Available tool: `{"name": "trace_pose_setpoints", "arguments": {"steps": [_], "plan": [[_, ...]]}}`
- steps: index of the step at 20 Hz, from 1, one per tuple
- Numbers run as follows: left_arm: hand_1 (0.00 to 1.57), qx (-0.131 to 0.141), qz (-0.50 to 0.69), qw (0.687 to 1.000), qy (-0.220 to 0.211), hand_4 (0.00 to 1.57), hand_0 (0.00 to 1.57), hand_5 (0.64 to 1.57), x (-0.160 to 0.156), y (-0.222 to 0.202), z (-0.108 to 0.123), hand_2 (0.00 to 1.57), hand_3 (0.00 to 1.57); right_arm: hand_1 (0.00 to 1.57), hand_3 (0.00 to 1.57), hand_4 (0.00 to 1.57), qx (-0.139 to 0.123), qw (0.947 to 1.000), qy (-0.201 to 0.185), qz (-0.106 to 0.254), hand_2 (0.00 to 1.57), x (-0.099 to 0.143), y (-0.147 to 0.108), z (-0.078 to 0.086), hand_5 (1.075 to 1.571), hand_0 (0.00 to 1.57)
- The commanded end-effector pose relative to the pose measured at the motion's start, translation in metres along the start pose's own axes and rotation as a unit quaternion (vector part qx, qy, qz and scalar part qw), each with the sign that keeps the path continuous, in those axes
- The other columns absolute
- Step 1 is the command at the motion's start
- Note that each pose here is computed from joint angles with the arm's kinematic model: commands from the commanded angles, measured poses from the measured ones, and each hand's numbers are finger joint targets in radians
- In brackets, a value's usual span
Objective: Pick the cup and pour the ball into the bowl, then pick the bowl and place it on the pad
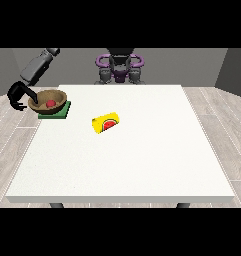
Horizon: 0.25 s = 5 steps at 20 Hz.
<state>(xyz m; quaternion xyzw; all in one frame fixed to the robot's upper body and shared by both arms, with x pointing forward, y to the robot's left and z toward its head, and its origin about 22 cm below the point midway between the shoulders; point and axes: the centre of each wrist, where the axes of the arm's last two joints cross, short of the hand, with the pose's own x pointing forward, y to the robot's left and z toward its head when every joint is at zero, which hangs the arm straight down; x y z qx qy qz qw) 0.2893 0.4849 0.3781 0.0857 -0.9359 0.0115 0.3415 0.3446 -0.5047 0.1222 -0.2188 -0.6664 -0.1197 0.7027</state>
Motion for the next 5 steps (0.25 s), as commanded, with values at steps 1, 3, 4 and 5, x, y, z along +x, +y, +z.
{"name": "trace_pose_setpoints", "arguments": {"steps": [1,3,4,5], "plan": [[0.0,-0.005,0.004,1.0,0.009,0.0,0.0,1.515,0.004,-0.004,0.002,0.0,0.0,0.42,0.59,0.0,-0.006,0.9999,-0.007,-0.005,0.47,0.01,-0.014,0.0,1.5,0.42],[0.0,-0.007,-0.009,0.999,0.043,0.0,0.0,1.515,-0.008,-0.007,0.001,0.0,0.0,0.27,0.47,0.0,0.012,0.9999,0.005,-0.01,0.37,0.04,-0.008,-0.008,1.482,0.27],[0.0,0.004,-0.004,1.0,0.027,0.0,0.0,1.515,-0.005,0.003,-0.001,0.0,0.0,0.2,0.45,0.0,0.02,0.9993,-0.013,-0.029,0.3,0.063,-0.009,-0.011,1.476,0.2],[0.0,0.012,-0.015,0.998,0.052,0.0,0.0,1.515,-0.027,0.01,0.013,0.0,0.0,0.13,0.38,0.0,0.033,0.9994,0.0,-0.006,0.28,0.044,-0.013,-0.006,1.467,0.13]]}}
